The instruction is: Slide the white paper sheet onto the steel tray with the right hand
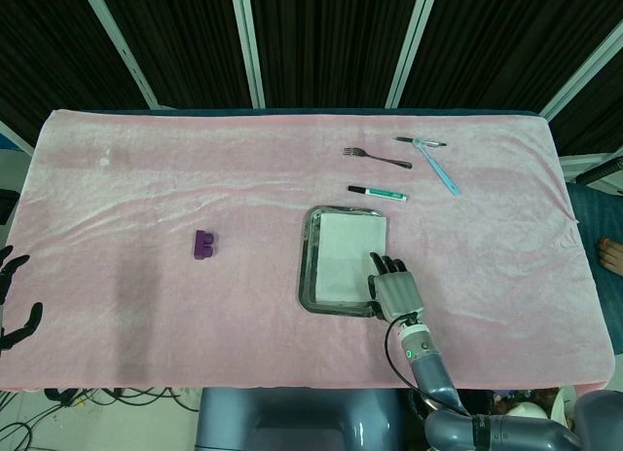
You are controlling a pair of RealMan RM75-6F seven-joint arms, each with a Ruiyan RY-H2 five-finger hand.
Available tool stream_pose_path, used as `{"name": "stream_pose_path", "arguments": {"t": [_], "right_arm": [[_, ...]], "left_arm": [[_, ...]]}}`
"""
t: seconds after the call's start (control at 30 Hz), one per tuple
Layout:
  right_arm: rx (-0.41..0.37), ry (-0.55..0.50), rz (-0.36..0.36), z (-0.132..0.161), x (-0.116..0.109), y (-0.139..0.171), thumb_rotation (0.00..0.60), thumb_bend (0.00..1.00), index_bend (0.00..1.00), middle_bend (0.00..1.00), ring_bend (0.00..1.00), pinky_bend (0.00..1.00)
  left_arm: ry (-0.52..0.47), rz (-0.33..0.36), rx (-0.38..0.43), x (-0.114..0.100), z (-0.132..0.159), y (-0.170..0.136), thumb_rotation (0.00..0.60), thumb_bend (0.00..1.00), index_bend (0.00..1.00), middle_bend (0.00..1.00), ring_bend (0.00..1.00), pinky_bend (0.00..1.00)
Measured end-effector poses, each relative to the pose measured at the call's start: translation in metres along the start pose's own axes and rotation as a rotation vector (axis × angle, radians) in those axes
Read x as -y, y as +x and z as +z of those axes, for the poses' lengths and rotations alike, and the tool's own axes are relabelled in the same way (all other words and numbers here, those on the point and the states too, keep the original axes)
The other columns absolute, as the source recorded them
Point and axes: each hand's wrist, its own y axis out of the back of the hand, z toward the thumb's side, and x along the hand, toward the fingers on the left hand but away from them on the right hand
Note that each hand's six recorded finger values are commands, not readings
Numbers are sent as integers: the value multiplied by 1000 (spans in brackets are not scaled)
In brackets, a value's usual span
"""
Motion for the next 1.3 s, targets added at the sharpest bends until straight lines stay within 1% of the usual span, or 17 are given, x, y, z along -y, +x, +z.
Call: {"name": "stream_pose_path", "arguments": {"t": [0.43, 1.3], "right_arm": [[-21, -8, 6, 7, 2, -1, 600, 395, 814, 80, 124, 165], [-17, 6, 17, 15, 5, -5, 600, 396, 813, 79, 124, 165]], "left_arm": [[-2, 2, -2, 0, 0, 0, 600, 395, 151, 42, 0, 0], [-4, 6, -6, -1, -1, 0, 600, 395, 151, 42, 0, 0]]}}
